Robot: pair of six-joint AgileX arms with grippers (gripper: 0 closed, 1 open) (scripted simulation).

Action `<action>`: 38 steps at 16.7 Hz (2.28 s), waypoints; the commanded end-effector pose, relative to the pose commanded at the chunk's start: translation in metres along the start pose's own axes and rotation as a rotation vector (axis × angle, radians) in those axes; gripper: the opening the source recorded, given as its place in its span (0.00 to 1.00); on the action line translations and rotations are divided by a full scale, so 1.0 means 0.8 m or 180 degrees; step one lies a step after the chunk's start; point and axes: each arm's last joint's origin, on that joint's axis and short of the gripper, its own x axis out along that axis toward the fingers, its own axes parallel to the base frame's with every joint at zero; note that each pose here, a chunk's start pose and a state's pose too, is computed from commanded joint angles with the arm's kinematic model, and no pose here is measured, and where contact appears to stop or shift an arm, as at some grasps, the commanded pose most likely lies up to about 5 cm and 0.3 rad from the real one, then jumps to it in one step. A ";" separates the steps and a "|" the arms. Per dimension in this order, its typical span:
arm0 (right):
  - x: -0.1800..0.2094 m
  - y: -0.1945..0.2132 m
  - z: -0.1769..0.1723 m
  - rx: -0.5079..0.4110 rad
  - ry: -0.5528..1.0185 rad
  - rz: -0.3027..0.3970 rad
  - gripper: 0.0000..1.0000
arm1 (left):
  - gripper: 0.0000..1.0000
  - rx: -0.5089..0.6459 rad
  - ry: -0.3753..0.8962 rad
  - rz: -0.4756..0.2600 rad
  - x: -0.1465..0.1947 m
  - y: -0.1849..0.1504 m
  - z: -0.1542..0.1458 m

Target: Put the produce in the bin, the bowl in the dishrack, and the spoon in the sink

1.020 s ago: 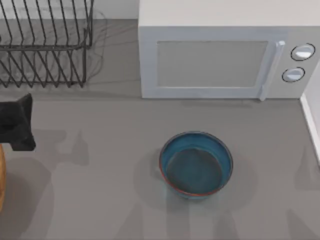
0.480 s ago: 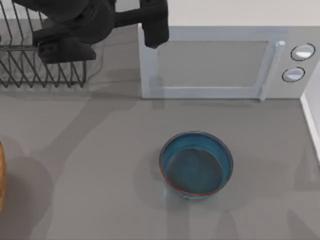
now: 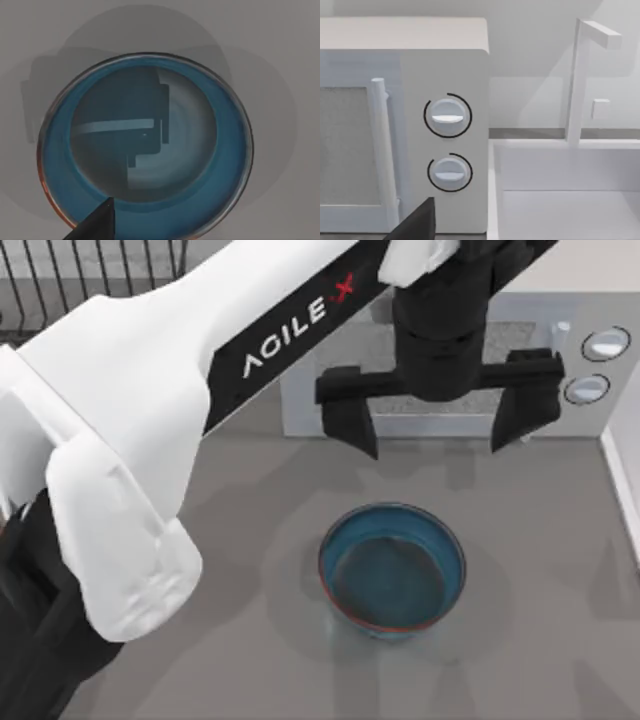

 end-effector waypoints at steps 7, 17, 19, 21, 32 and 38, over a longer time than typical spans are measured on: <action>0.000 0.000 0.000 0.0000 0.0000 0.0000 1.00 | 1.00 -0.0001 0.0219 0.0324 0.064 -0.056 -0.035; 0.000 0.000 0.000 0.0000 0.0000 0.0000 1.00 | 1.00 -0.0002 0.0222 0.0330 0.080 -0.059 -0.032; 0.000 0.000 0.000 0.0000 0.0000 0.0000 1.00 | 1.00 0.0000 0.0224 0.0333 0.096 -0.061 -0.030; 0.000 0.000 0.000 0.0000 0.0000 0.0000 1.00 | 1.00 0.0000 0.0231 0.0342 0.118 -0.061 -0.030; 0.000 0.000 0.000 0.0000 0.0000 0.0000 1.00 | 1.00 0.0000 0.0230 0.0340 0.188 -0.048 -0.042; 0.000 0.000 0.000 0.0000 0.0000 0.0000 1.00 | 0.62 0.0000 0.0230 0.0340 0.188 -0.048 -0.042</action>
